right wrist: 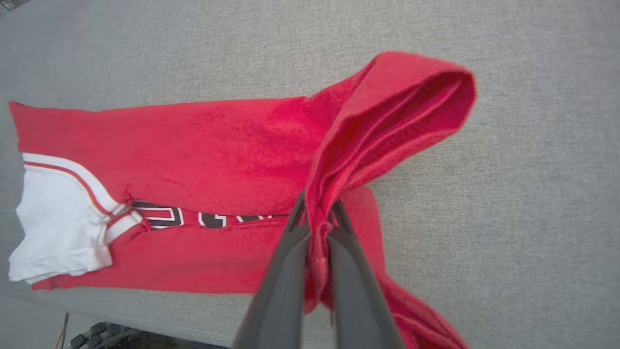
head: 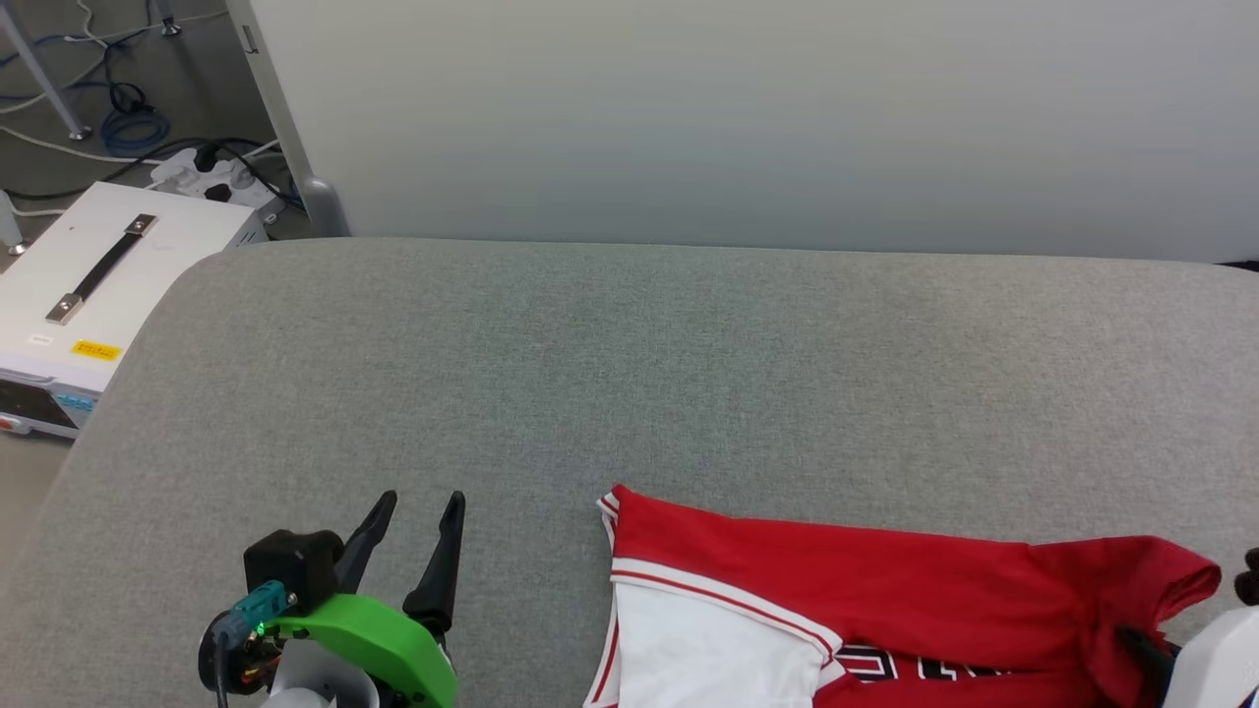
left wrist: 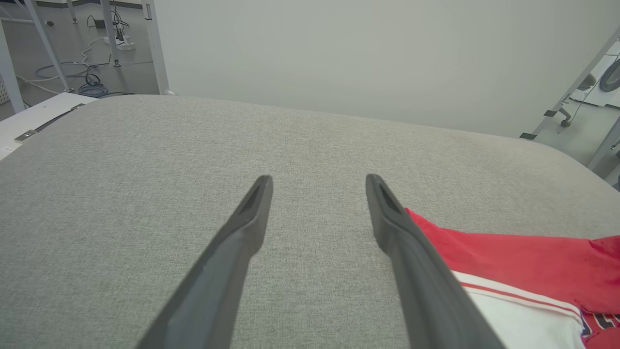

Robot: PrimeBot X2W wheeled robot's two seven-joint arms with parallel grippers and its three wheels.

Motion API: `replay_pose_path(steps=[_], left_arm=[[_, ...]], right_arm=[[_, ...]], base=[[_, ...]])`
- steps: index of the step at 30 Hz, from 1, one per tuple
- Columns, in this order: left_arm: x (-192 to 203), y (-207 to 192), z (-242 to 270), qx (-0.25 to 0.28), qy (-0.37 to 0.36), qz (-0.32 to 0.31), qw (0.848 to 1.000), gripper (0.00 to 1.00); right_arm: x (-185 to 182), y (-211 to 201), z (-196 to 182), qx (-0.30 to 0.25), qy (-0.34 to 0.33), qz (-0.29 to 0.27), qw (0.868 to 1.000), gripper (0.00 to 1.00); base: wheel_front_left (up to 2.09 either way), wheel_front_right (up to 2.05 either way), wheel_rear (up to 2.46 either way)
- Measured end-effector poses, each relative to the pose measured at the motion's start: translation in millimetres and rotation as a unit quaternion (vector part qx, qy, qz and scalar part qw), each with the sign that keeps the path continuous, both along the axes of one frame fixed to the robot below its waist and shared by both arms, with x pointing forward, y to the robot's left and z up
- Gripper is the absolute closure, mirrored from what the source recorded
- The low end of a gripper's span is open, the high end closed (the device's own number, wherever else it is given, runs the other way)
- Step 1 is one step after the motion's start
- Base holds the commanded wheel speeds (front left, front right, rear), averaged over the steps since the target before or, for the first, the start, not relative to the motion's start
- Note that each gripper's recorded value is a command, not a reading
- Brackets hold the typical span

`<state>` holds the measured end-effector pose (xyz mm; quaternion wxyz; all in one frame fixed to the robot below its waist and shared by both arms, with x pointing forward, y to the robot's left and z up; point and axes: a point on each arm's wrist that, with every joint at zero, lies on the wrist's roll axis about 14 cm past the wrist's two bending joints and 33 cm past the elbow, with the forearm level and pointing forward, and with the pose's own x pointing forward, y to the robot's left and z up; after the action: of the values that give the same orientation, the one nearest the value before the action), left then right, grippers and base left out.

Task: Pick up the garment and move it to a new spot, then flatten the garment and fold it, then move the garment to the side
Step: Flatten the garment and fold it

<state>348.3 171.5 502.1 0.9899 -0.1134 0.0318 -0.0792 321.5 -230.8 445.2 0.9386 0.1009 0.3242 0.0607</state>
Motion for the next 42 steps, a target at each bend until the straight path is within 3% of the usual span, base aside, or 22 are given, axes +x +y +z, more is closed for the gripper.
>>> replay_pose_path(steps=[8, 17, 30, 37, 38, 39, 40, 42], left_arm=[[-6.2, 7.2, -0.7, -0.008, 0.001, 0.017, 1.000, 0.00], [-13.8, 20.8, -3.0, -0.010, 0.003, 0.039, 0.999, 0.00], [-22.5, 37.4, -5.6, -0.009, 0.005, 0.067, 0.998, 0.00], [-26.5, 41.5, -7.1, -0.009, 0.007, 0.074, 0.997, 0.00], [-26.9, 42.0, -7.4, -0.009, 0.008, 0.075, 0.997, 0.00], [-27.3, 42.4, -7.7, -0.009, 0.008, 0.075, 0.997, 0.00], [-27.5, 42.8, -8.3, -0.009, 0.009, 0.076, 0.997, 0.00], [-27.8, 43.1, -9.4, -0.009, 0.011, 0.077, 0.997, 0.00]], right_arm=[[-1.4, 77.2, 17.6, 0.068, -0.002, 0.073, 0.995, 1.00], [-7.8, 164.8, 28.3, 0.146, 0.013, 0.158, 0.976, 1.00], [-6.7, 239.0, 31.4, 0.254, 0.012, 0.219, 0.942, 1.00], [-4.8, 264.5, 20.6, 0.266, 0.019, 0.233, 0.935, 1.00], [-5.0, 266.4, 16.1, 0.264, 0.024, 0.234, 0.935, 0.80], [-5.4, 268.3, 13.2, 0.262, 0.028, 0.235, 0.936, 0.24], [-5.2, 270.2, 9.9, 0.260, 0.031, 0.236, 0.936, 0.00], [-3.5, 273.1, 6.1, 0.259, 0.031, 0.235, 0.936, 0.00]], base=[[0.00, 0.00, 0.00], [0.00, 0.00, 0.00], [0.00, 0.00, 0.00], [0.00, 0.00, 0.00], [0.00, 0.00, 0.00], [0.00, 0.00, 0.00], [0.00, 0.00, 0.00], [0.00, 0.00, 0.00]])
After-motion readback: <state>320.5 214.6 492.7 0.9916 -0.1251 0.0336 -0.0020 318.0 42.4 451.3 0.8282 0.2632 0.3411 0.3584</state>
